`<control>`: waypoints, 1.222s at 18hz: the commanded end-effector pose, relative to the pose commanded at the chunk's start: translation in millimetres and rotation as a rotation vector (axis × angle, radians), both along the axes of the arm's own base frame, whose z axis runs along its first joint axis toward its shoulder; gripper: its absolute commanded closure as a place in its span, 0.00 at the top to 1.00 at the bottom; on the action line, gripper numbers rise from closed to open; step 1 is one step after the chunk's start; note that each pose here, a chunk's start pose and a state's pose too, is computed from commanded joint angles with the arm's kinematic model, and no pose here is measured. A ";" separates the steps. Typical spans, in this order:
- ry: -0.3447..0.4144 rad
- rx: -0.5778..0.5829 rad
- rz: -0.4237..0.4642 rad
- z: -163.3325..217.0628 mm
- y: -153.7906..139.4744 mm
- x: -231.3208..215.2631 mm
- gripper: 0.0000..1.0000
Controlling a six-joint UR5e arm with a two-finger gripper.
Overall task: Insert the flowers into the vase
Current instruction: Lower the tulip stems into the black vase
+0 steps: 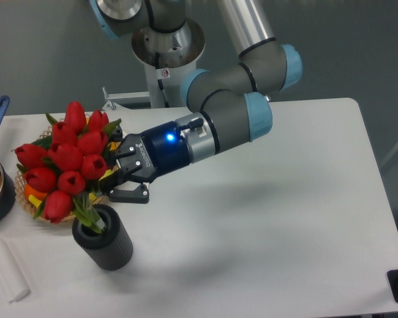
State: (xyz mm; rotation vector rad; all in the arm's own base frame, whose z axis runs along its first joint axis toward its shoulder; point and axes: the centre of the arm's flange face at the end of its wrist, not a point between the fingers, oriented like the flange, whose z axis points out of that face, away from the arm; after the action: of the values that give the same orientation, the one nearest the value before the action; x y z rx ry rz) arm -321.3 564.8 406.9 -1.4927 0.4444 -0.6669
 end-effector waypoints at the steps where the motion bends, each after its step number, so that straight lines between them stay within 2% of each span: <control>1: -0.005 -0.006 -0.001 -3.5 -0.2 1.7 0.37; 9: -0.014 -0.021 -0.013 -6.6 -0.1 14.6 0.37; 17: -0.039 -0.089 -0.003 -50.0 5.5 11.0 0.38; 22: -0.023 -0.109 0.006 -76.7 10.3 5.4 0.38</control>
State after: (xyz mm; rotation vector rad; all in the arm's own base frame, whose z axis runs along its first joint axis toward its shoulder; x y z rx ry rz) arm -315.9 575.1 330.3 -1.5874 0.3911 -0.7121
